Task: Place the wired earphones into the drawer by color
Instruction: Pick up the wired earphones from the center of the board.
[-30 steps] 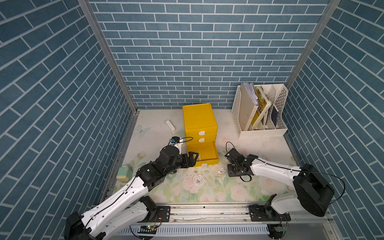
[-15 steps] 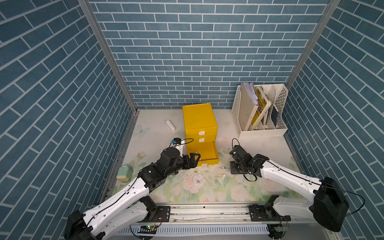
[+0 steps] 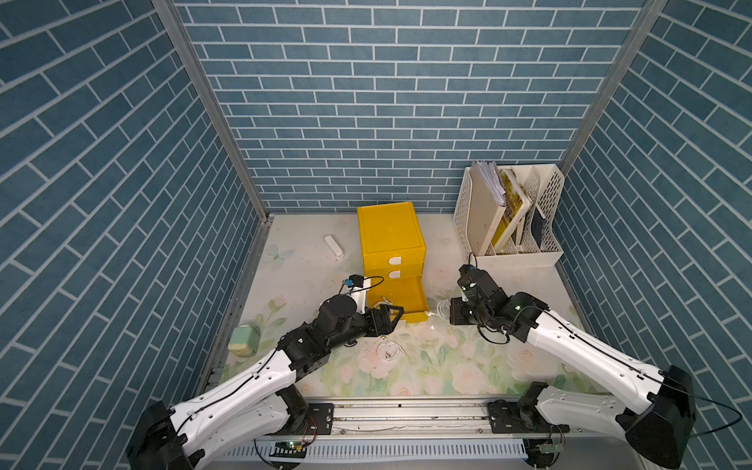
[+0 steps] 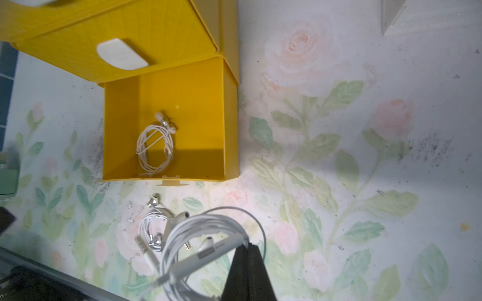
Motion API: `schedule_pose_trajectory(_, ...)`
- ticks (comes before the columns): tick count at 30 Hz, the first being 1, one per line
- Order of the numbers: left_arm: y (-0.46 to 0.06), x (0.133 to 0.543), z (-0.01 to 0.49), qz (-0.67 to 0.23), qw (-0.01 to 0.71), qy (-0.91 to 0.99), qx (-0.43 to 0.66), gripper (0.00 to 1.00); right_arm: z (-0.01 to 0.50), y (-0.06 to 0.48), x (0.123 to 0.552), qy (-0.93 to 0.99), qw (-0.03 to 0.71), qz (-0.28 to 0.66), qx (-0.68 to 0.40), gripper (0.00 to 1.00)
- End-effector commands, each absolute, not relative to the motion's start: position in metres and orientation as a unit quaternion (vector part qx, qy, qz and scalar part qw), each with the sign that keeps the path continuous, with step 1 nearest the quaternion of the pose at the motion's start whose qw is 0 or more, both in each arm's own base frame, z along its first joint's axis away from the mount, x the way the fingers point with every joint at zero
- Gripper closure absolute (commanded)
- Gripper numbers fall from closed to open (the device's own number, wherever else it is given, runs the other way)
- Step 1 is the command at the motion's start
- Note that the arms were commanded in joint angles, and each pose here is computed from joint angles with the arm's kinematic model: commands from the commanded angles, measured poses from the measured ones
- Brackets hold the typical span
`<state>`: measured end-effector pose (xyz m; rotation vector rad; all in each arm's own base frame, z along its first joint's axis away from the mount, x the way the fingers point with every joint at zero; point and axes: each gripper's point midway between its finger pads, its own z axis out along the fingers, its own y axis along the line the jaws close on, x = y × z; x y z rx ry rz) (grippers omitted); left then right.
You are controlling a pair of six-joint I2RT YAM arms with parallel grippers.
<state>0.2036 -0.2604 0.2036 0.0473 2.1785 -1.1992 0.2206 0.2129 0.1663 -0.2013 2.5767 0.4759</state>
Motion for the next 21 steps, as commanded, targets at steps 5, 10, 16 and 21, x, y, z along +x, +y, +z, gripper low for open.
schedule_pose_trajectory(5, -0.306, 0.174, 0.233, -0.555, 0.284, 0.781, 0.038, 0.05, 0.173, 0.23, 0.221, 0.946, 0.241, 0.198, -0.092, 0.99)
schedule_pose_trajectory(10, -0.318, 0.167, 0.237, -0.557, 0.286, 0.779, 0.028, 0.05, 0.175, 0.234, 0.222, 0.943, 0.242, 0.207, -0.096, 0.99)
schedule_pose_trajectory(16, -0.325, 0.18, 0.229, -0.503, 0.31, 0.805, 0.052, 0.05, 0.179, 0.238, 0.217, 0.938, 0.241, 0.226, -0.109, 0.99)
schedule_pose_trajectory(21, -0.332, 0.191, 0.224, -0.453, 0.33, 0.823, 0.091, 0.06, 0.184, 0.24, 0.209, 0.931, 0.24, 0.243, -0.126, 0.99)
